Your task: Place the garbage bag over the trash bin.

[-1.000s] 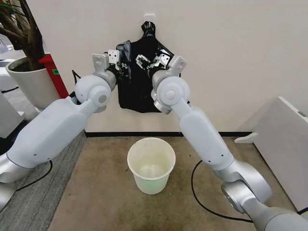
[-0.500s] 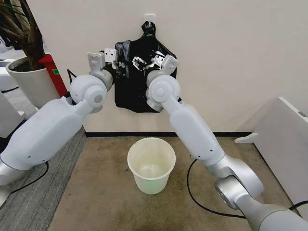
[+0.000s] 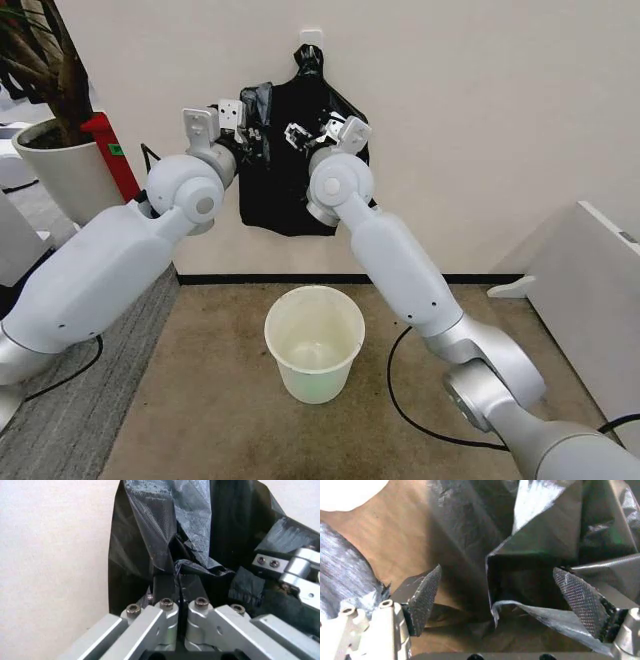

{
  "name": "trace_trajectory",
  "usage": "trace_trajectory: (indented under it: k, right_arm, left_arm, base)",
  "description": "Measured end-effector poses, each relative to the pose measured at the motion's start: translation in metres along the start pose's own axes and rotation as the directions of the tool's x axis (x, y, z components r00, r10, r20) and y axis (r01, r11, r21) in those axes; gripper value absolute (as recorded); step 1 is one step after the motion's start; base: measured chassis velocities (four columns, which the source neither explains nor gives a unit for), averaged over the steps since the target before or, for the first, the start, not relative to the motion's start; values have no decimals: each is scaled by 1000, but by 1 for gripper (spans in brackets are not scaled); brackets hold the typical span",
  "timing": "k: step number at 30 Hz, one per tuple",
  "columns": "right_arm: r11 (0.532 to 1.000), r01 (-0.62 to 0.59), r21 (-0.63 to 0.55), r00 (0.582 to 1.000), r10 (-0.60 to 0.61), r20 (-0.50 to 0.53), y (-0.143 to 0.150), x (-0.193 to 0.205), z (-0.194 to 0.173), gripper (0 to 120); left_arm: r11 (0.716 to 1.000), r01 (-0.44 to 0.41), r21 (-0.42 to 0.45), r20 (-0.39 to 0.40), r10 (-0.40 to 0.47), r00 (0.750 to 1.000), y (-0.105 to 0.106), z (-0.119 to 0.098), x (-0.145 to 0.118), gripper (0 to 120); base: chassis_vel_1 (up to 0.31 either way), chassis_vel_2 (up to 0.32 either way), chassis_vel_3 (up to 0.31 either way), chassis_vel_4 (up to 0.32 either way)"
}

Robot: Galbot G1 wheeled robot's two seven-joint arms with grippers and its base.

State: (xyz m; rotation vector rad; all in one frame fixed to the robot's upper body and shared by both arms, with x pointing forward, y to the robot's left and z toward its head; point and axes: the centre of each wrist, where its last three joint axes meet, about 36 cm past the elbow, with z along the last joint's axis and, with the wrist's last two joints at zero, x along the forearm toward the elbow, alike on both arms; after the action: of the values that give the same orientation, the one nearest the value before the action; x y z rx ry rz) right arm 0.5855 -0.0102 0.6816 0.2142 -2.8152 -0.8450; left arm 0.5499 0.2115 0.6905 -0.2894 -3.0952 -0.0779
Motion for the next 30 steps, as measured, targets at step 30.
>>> trace_trajectory:
  k: [30]
  right_arm:
    - [995, -74, 60, 997, 76, -26, 24, -16, 7, 80]
  left_arm:
    - [1000, -5, 3, 9, 5, 1000, -2, 0, 1, 0]
  base:
    - [0, 0, 0, 0]
